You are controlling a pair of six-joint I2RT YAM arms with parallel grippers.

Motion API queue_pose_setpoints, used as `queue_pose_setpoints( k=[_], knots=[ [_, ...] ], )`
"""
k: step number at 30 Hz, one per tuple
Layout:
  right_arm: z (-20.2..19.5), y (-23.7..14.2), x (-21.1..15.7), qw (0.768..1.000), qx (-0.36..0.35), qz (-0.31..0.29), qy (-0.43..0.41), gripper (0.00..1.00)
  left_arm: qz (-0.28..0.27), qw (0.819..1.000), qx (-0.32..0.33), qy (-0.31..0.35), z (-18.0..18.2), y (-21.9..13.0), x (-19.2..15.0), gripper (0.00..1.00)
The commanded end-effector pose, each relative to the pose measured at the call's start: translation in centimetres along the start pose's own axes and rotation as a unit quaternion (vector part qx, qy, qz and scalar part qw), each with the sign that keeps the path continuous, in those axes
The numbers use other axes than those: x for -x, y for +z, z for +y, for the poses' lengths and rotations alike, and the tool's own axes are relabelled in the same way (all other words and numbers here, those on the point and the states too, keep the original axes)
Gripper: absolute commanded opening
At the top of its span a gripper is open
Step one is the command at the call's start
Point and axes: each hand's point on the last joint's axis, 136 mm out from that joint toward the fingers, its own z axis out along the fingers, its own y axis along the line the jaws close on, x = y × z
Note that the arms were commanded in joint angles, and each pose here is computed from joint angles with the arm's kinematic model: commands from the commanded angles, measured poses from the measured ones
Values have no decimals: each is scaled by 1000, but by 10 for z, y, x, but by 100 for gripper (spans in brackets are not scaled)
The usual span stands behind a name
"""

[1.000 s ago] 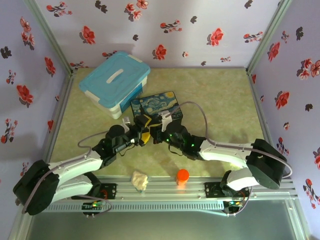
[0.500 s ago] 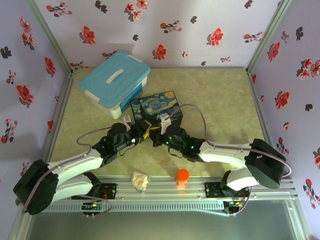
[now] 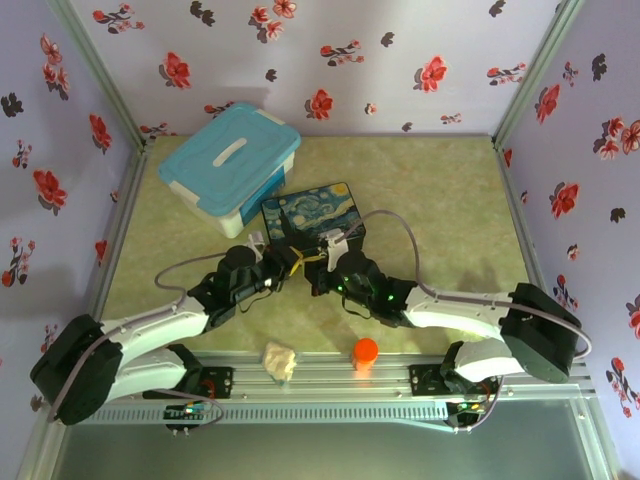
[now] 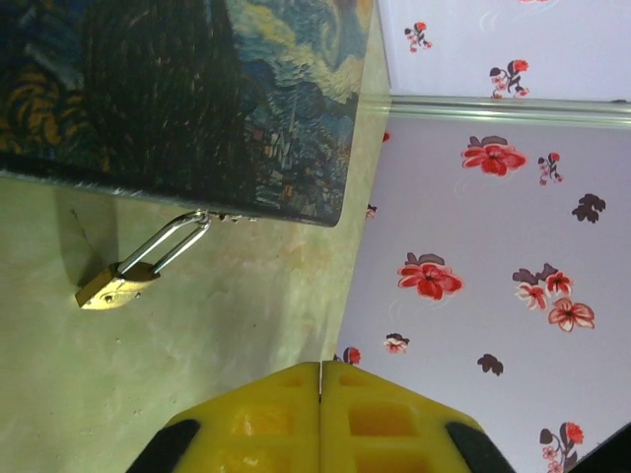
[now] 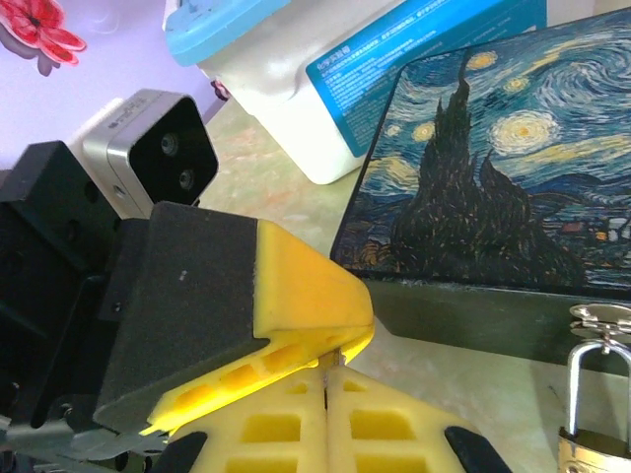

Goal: Unlock the padlock with the key

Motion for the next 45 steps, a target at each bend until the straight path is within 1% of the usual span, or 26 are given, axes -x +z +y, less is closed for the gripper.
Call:
queue_pose_setpoints(
  k=[1, 2, 6, 7, 8, 9, 10, 12, 13, 14, 16, 18, 21, 24, 26, 28, 29, 32, 34, 36, 38, 41, 45],
  knots=[
    [-2, -5, 0, 1000, -7, -3, -7, 0, -4, 1000, -5, 14, -2, 2, 3, 2],
    [-3, -6, -1, 1000, -9, -3, -6, 0, -4, 1000, -6, 16, -3, 2, 3, 0],
    [-5, -8, 1, 1000, -12, -8, -6, 0, -5, 999, -7, 35, -6, 2, 4, 0],
    [-3, -8, 2, 1000, -9, -10, -7, 5, -5, 999, -10, 42, -10, 1, 5, 0],
    [-4, -9, 3, 1000, -11, -10, -4, 22, -6, 998, -14, 53, -15, 1, 5, 0],
    [-5, -13, 8, 1000, -17, -15, -2, 46, -8, 997, -18, 71, -21, 0, 6, 0],
    [-8, -17, 15, 999, -20, -27, 3, 63, -9, 995, -24, 95, -30, -2, 7, 0],
    [-14, -26, 28, 998, -9, -51, 29, 81, -14, 988, -35, 147, -48, -7, 8, 0],
    [-15, -32, 38, 997, 8, -67, 49, 95, -18, 983, -42, 175, -58, -11, 9, 0],
    [-17, -36, 46, 994, 22, -81, 68, 99, -23, 979, -47, 198, -65, -14, 10, 0],
    [-20, -46, 64, 986, 47, -120, 109, 99, -39, 968, -74, 235, -85, -22, 14, 0],
    [-19, -53, 76, 979, 67, -145, 126, 99, -52, 959, -104, 258, -102, -29, 16, 0],
    [-1, -60, 92, 972, 117, -166, 120, 99, -58, 941, -131, 307, -128, -38, 14, 0],
    [22, -69, 106, 959, 182, -189, 112, 99, -53, 924, -130, 356, -142, -43, 9, 0],
    [36, -79, 111, 946, 228, -207, 102, 97, -56, 914, -134, 379, -151, -48, 8, 0],
    [40, -84, 112, 940, 244, -217, 97, 94, -60, 907, -150, 390, -161, -54, 5, 0],
    [40, -83, 112, 940, 244, -217, 96, 92, -63, 904, -163, 389, -166, -57, 4, 0],
    [45, -81, 112, 936, 261, -219, 91, 80, -61, 897, -208, 386, -181, -64, -3, 0],
    [50, -84, 116, 927, 280, -232, 90, 72, -55, 893, -224, 386, -188, -66, -8, 0],
    [54, -87, 121, 919, 297, -244, 91, 70, -53, 894, -230, 382, -192, -67, -9, 0],
    [60, -88, 126, 911, 316, -249, 87, 61, -51, 892, -239, 379, -194, -68, -11, 0],
    [67, -86, 130, 904, 335, -249, 87, 59, -46, 895, -241, 373, -194, -65, -13, 0],
    [67, -81, 132, 905, 334, -248, 89, 60, -43, 897, -242, 367, -193, -64, -13, 0]
  ],
)
